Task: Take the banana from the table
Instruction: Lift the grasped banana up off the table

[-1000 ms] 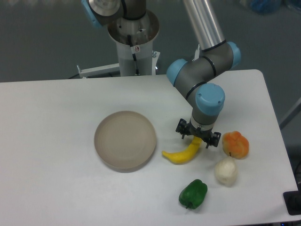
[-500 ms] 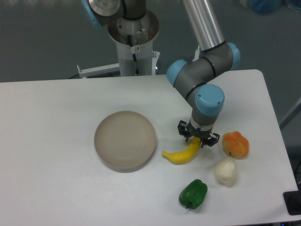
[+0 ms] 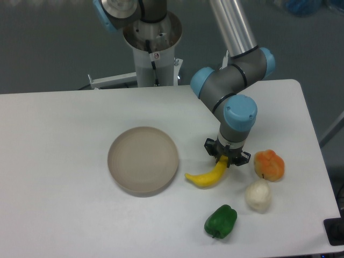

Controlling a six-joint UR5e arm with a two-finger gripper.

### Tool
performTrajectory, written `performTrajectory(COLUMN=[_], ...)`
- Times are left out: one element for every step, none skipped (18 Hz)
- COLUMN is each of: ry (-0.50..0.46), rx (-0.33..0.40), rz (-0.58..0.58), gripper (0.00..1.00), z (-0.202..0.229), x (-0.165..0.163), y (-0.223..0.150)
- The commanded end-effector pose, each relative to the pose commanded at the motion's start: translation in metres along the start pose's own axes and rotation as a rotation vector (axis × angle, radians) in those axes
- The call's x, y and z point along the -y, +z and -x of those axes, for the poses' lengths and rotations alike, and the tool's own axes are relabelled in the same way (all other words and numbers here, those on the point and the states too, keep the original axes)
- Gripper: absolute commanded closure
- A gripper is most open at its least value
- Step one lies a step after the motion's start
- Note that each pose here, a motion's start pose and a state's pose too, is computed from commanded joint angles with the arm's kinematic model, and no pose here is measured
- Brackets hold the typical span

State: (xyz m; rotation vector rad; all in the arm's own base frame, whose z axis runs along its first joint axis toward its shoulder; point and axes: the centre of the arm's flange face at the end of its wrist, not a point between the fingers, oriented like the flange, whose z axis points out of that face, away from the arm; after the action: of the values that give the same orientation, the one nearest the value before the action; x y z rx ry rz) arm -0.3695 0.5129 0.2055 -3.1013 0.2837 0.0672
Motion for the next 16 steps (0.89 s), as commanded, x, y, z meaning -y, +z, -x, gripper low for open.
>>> performTrajectory(ry=[-0.002,-0.003,-0.002,0.006,0.006,0.009,0.009,0.01,0.014,0.016,0.028,0.04,0.055,0.069,0.08,0.089], rx=[0.017,0.033,0.05,0.072,0.087,0.102,0.109,0.124,0.143,0.158,0.172,0.184,0.194,0.196,0.202,0.208], rz=[-0.01,-0.022,-0.032,-0.044,-0.055,-0.066,-0.083,-0.105,-0.122,-0.132,-0.141,-0.144,-0.137,-0.139,-0.141,-0.141], gripper=[0.77,0.81,0.81,0.81,0.81,0.81,0.81,0.8,0.8,0.8,0.8,0.8,0.79,0.79,0.79,0.79], z=[0.004,0.009,0.013,0.016,0.02,0.024,0.028,0.032,0.037,0.041,0.043,0.046,0.048,0.05,0.051,0.054], x=[-0.001,0.0,0.004,0.01,0.013,0.017,0.02,0.026,0.03,0.034,0.04,0.044,0.047,0.05,0.051,0.053], y=[-0.011,-0.024,-0.036,-0.049,-0.058,-0.067,-0.076,-0.087,-0.098,-0.106,-0.113,-0.117,-0.119,-0.12,-0.126,-0.131])
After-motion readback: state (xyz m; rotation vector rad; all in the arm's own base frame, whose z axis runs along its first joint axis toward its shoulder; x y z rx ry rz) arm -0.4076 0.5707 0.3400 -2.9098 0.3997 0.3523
